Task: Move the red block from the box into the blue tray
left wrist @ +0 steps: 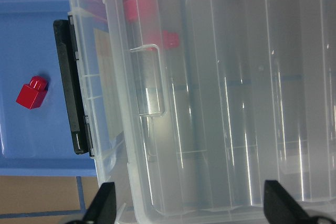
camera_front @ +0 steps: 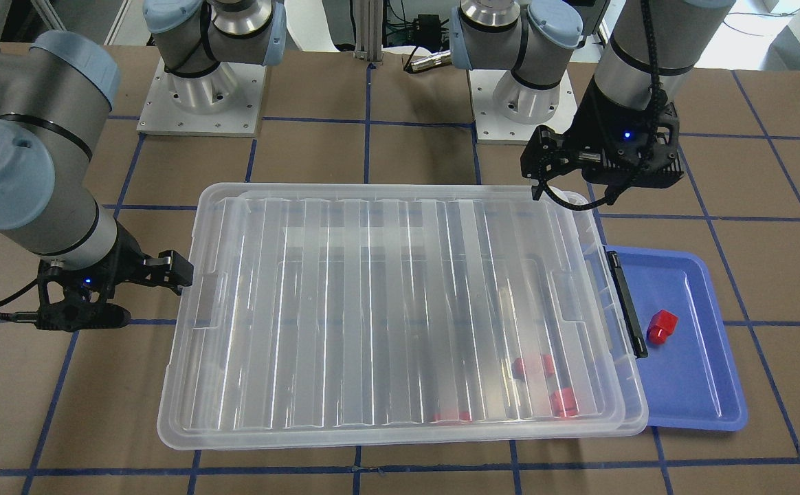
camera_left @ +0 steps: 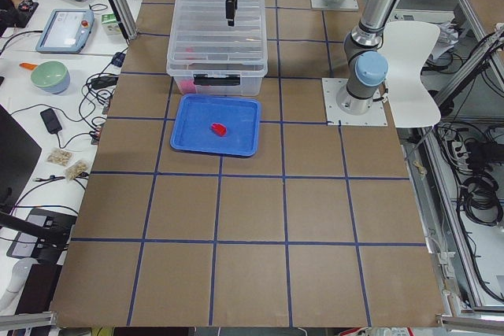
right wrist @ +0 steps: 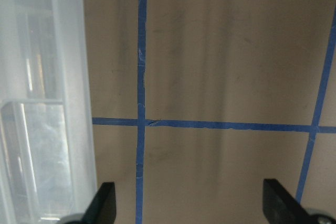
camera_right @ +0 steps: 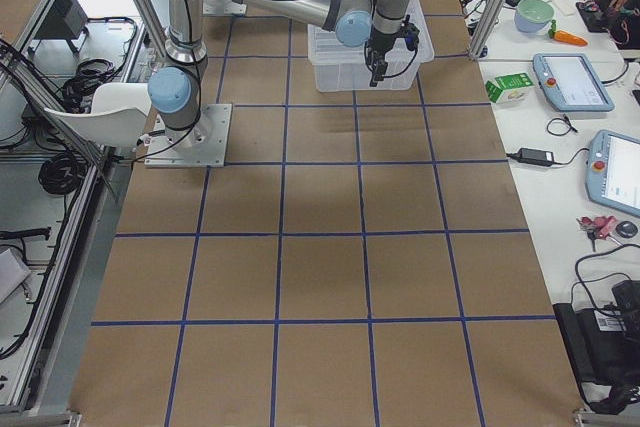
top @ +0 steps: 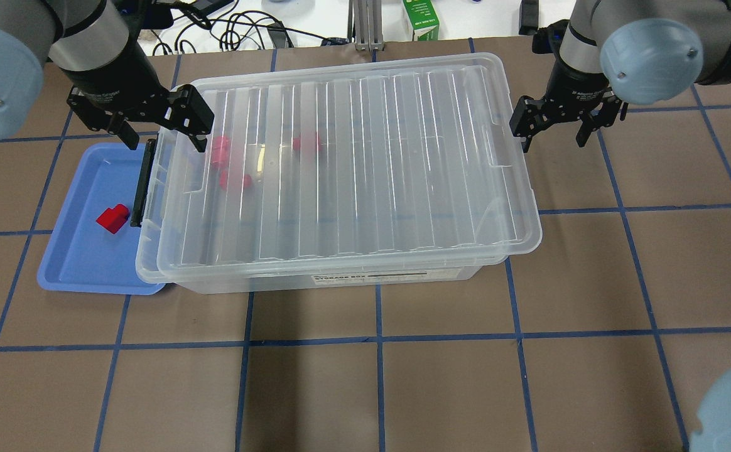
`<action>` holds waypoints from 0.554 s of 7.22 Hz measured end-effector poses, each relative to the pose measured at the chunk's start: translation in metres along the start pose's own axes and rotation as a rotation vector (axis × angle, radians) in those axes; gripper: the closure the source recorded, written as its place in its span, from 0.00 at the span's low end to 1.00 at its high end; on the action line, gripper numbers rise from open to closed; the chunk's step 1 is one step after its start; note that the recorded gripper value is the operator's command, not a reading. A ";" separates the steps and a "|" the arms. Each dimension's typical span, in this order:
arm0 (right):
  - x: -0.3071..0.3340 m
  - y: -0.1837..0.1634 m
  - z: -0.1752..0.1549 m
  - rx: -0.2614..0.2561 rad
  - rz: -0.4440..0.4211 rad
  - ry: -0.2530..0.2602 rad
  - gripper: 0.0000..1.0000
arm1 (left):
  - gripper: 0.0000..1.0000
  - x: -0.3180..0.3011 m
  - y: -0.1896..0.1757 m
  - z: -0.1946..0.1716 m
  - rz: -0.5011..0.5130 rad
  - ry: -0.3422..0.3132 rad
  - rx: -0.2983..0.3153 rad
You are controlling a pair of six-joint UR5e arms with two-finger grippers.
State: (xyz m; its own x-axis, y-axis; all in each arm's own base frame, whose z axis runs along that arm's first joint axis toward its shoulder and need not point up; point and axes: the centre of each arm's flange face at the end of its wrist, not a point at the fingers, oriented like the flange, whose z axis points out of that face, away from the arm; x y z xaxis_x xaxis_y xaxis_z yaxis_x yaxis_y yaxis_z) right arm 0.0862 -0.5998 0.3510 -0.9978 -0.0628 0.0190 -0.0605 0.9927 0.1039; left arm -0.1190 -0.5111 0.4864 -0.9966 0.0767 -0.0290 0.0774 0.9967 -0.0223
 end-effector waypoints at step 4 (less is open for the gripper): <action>-0.009 -0.001 -0.007 0.016 -0.015 0.003 0.00 | 0.00 0.000 0.000 0.000 0.000 -0.002 0.000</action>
State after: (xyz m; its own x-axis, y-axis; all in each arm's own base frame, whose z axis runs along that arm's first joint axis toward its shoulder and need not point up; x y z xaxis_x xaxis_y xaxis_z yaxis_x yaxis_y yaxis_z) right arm 0.0951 -0.6010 0.3577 -0.9968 -0.0779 0.0204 -0.0758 0.9932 0.0884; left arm -0.1188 -0.5111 0.4864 -0.9966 0.0767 -0.0305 0.0774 0.9968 -0.0222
